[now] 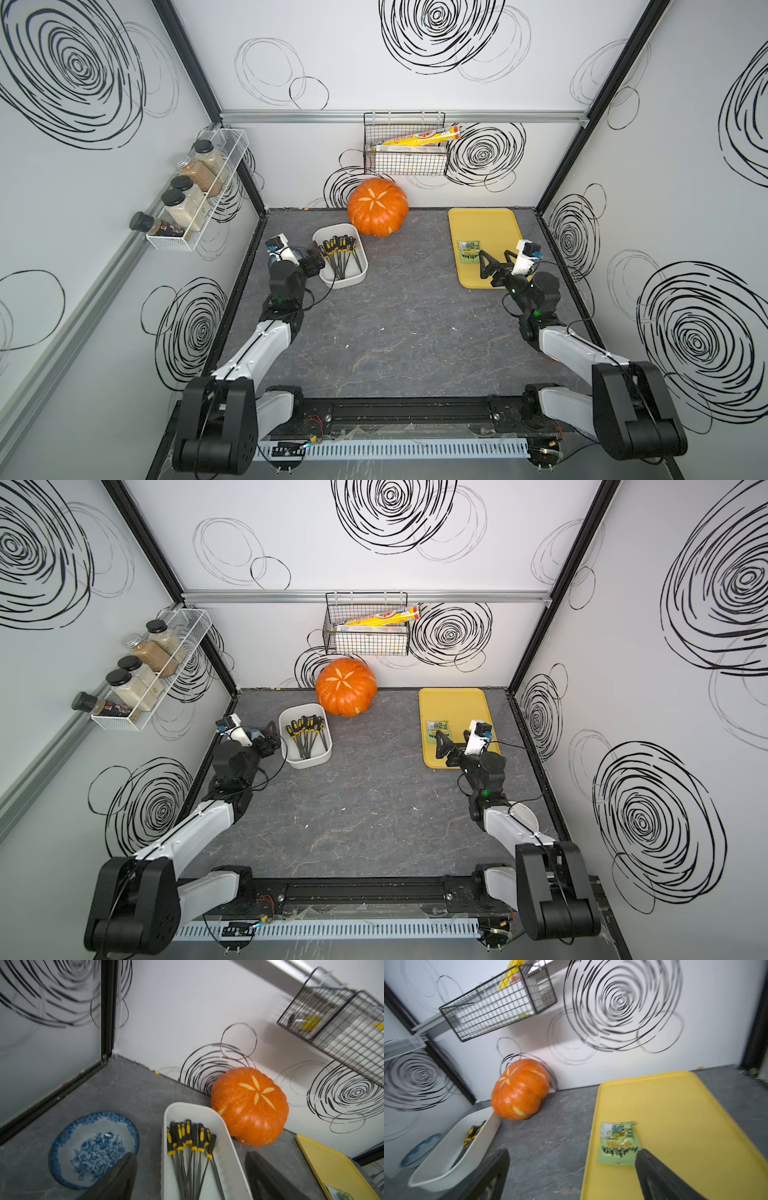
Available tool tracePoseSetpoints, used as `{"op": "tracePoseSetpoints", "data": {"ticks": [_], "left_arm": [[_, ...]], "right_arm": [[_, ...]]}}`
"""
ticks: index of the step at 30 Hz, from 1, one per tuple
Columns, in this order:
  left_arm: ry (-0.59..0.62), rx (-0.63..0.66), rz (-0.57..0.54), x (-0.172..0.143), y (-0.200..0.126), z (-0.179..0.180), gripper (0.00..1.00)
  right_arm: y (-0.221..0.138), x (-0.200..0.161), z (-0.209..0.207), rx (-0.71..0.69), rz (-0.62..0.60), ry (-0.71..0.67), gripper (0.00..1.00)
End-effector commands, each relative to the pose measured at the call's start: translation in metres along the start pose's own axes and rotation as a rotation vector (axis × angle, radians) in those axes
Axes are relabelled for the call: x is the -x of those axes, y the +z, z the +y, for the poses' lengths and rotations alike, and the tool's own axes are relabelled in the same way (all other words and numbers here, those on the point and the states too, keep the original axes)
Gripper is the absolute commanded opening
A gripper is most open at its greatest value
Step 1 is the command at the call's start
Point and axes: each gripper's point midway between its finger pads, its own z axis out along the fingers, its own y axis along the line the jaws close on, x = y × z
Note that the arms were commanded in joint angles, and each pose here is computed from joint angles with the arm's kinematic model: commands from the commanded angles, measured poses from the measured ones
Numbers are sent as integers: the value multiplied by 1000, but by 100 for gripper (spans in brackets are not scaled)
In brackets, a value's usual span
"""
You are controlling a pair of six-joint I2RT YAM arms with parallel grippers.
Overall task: Take the file tool out of the storage box
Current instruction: Move the storage box to the center of the board.
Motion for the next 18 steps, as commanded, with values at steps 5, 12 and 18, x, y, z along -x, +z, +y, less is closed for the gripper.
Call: {"op": "tracePoseSetpoints", "data": {"ticks": [5, 12, 18], "left_arm": [[-88, 10, 316, -61, 33, 9, 66], [-85, 61, 430, -93, 50, 20, 48], [-85, 93, 490, -111, 61, 27, 41]], "right_arm": [[17, -40, 48, 268, 313, 255, 97], [17, -50, 74, 290, 350, 203, 91], [15, -49, 81, 298, 349, 184, 90]]}}
